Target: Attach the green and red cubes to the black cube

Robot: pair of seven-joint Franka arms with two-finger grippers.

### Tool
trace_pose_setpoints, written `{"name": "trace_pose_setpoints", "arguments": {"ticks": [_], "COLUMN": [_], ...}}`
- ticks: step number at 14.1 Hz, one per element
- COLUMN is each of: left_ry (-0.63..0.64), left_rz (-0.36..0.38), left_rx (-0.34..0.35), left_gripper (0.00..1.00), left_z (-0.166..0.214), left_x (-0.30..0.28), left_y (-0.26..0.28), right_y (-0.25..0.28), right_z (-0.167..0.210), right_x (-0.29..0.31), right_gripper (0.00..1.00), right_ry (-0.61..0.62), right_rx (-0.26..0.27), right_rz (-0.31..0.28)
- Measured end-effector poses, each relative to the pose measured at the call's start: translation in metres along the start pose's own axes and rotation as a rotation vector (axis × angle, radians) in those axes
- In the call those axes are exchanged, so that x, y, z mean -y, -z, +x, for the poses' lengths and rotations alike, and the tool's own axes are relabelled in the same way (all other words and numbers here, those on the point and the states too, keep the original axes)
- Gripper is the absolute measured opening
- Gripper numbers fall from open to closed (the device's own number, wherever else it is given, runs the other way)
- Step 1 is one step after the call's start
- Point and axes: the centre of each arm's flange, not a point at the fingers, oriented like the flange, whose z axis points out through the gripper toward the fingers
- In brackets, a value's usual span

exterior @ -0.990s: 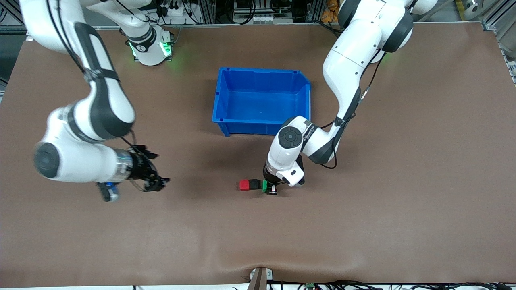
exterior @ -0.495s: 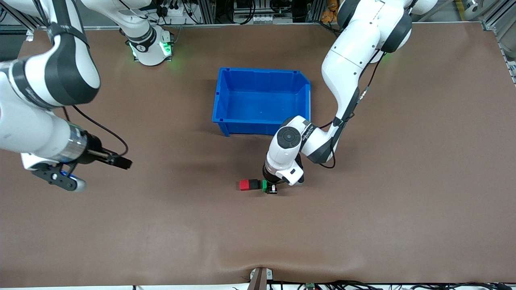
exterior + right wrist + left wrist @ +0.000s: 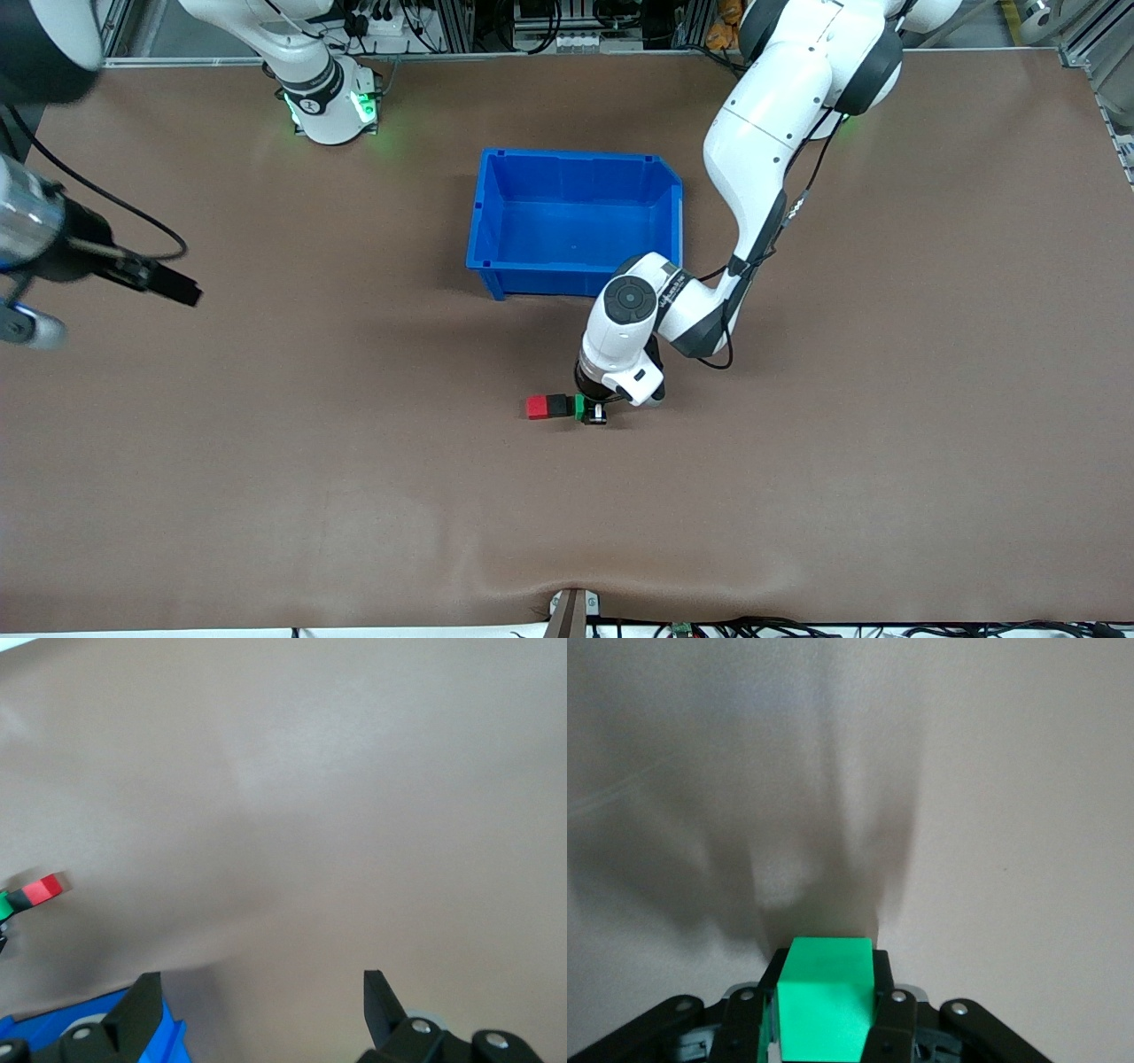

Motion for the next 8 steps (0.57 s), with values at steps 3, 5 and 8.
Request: {"name": "trace_pose_setpoints", "arguments": {"ticks": [3, 5, 8], "left_ry": [-0.006, -0.009, -0.012], "left_rz": [0.0, 0.0, -0.002], "left_rx": [0.003, 0.004, 0.007], "left_gripper": [0.4, 0.4, 0.45], "left_z": [-0.004, -0.006, -0.008], "left_x": [0.003, 0.005, 0.007], "left_y": [0.0, 0.0, -0.001], "right_y": [0.016, 0.013, 0.006], "right_z": [-0.004, -0.006, -0.013], "right_x": [-0.033, -0.049, -0.068], "right_gripper": [1.0, 1.0, 1.0], "right_ry": [0.007, 0.075, 0.152], "right_rx": [-0.001, 0.014, 0.029], "right_rz": [0.001, -0.005, -0.011]}}
